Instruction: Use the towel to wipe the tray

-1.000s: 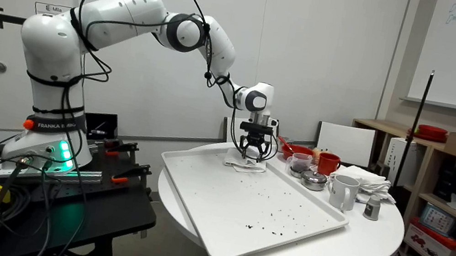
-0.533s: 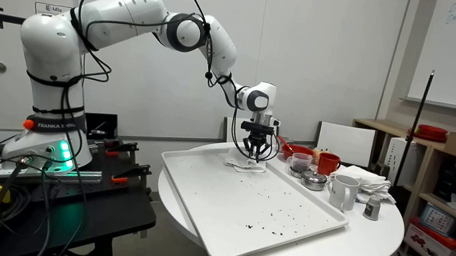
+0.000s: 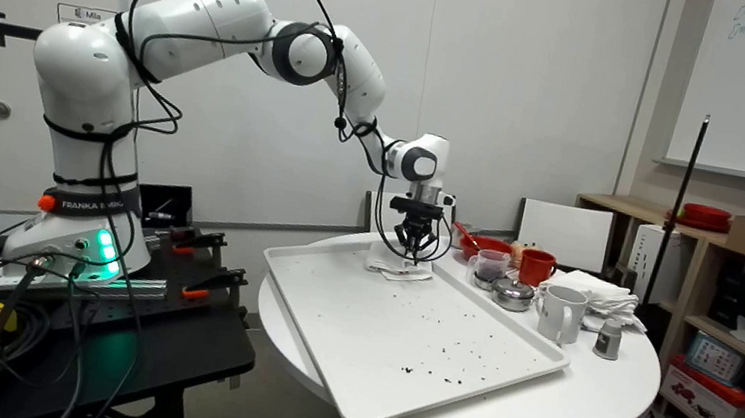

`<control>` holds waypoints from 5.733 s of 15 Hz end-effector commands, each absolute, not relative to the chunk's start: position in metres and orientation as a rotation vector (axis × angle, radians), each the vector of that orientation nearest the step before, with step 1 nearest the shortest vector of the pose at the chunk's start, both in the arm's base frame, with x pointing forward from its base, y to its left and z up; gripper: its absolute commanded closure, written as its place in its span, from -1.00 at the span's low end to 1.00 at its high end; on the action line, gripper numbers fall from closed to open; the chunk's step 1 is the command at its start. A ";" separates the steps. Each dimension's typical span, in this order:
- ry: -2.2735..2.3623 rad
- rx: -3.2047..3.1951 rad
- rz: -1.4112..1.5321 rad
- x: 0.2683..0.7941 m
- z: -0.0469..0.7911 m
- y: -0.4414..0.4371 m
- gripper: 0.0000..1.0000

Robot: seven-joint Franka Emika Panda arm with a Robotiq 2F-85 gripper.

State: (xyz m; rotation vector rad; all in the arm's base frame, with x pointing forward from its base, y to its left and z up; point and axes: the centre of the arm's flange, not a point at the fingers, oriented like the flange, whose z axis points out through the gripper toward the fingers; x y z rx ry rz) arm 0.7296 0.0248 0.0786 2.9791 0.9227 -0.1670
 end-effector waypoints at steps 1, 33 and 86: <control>0.845 3.016 -0.205 0.721 0.082 0.027 0.86; -0.506 3.189 -0.251 0.674 0.078 -0.176 0.86; 0.160 3.555 -0.295 0.643 0.146 0.054 0.88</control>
